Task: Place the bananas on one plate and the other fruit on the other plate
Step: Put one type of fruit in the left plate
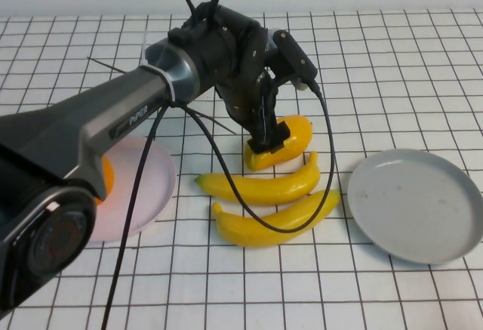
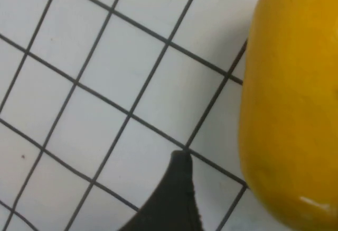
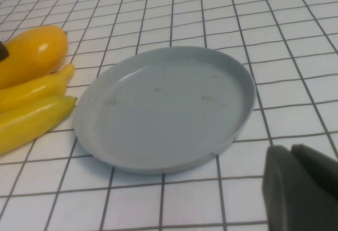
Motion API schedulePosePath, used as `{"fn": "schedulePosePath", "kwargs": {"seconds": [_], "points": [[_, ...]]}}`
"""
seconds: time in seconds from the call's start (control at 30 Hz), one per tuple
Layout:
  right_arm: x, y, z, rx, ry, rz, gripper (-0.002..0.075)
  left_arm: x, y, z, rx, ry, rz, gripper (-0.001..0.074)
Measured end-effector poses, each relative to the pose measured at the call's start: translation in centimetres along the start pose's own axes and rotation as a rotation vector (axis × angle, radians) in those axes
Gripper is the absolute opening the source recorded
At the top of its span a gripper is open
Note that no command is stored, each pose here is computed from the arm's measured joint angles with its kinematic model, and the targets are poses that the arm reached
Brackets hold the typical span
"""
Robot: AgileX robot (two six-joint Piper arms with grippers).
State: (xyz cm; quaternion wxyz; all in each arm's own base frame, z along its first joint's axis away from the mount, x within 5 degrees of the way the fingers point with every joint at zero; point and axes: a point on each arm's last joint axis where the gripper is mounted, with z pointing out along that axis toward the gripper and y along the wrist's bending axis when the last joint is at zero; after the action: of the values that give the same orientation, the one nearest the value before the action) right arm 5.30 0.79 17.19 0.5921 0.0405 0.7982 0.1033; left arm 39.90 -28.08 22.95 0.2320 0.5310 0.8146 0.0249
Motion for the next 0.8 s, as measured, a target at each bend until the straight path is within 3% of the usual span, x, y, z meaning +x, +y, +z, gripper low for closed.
{"fn": "schedulePosePath", "kwargs": {"seconds": [0.37,0.8], "points": [[0.0,0.0,0.0,-0.001,0.000,0.002,-0.0015,-0.2,-1.3,2.1,0.123,-0.025,0.079,0.0668],[0.0,0.0,0.0,-0.001,0.000,0.002,-0.0015,-0.5,-1.2,3.3,0.094,-0.079,0.098,0.0669]]}}
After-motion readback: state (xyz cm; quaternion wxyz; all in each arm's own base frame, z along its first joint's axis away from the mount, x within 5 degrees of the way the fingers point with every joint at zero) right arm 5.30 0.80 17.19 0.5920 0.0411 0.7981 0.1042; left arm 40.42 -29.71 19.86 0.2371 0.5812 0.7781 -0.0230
